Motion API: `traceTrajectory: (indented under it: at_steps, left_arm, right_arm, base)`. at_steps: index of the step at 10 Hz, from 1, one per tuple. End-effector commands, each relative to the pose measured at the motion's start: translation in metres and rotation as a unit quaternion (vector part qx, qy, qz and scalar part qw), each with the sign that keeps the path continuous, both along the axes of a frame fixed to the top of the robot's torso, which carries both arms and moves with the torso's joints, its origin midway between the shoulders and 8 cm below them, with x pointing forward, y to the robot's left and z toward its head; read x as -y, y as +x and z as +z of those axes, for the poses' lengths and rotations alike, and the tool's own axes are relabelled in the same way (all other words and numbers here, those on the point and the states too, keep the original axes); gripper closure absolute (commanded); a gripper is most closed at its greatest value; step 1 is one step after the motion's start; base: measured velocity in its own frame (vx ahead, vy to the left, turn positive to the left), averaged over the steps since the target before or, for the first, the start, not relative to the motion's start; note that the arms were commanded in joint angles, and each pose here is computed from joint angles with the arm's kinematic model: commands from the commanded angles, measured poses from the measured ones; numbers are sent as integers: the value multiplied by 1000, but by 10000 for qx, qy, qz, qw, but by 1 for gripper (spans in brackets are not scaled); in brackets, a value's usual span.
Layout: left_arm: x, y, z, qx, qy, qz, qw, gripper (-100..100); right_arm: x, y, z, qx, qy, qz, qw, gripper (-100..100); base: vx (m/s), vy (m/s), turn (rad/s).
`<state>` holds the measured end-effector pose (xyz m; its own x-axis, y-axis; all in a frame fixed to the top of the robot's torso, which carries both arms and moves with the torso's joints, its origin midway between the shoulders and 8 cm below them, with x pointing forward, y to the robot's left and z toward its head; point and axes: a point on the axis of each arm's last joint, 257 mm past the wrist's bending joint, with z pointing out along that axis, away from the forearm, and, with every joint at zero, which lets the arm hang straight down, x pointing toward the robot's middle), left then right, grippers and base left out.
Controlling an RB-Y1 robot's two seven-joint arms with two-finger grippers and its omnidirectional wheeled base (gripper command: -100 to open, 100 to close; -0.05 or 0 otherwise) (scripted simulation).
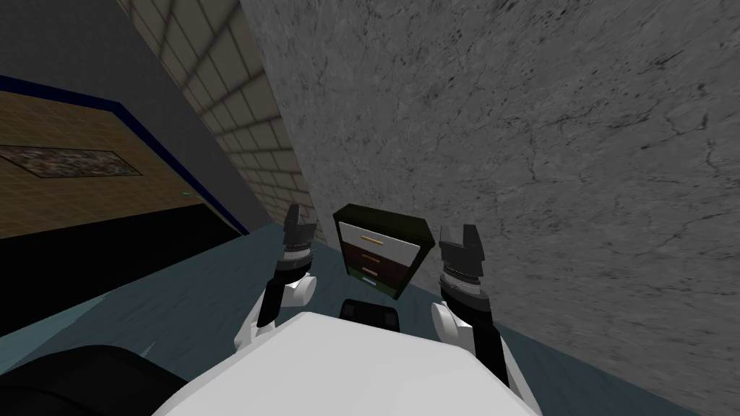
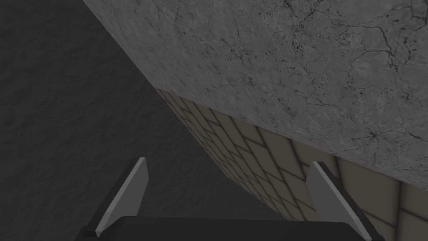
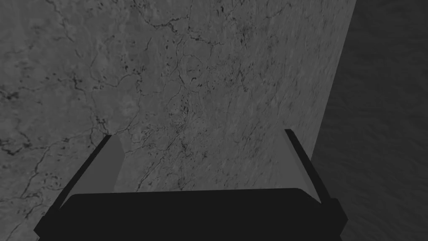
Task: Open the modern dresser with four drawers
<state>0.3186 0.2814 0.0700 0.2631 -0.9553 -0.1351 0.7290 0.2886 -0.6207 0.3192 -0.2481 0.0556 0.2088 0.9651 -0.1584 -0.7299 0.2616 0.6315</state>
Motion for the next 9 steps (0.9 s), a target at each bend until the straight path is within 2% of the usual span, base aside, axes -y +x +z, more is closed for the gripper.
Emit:
traceTrajectory:
  at_steps: [1,9]
  left_arm:
    - [0,0,0,0,0,0,10000,0]
    - [0,0,0,2,1,0,10000,0]
  right_arm:
    - [0,0,0,0,0,0,10000,0]
    - [0,0,0,2,0,0,10000,0]
  base:
    - [0,0,0]
    - [0,0,0]
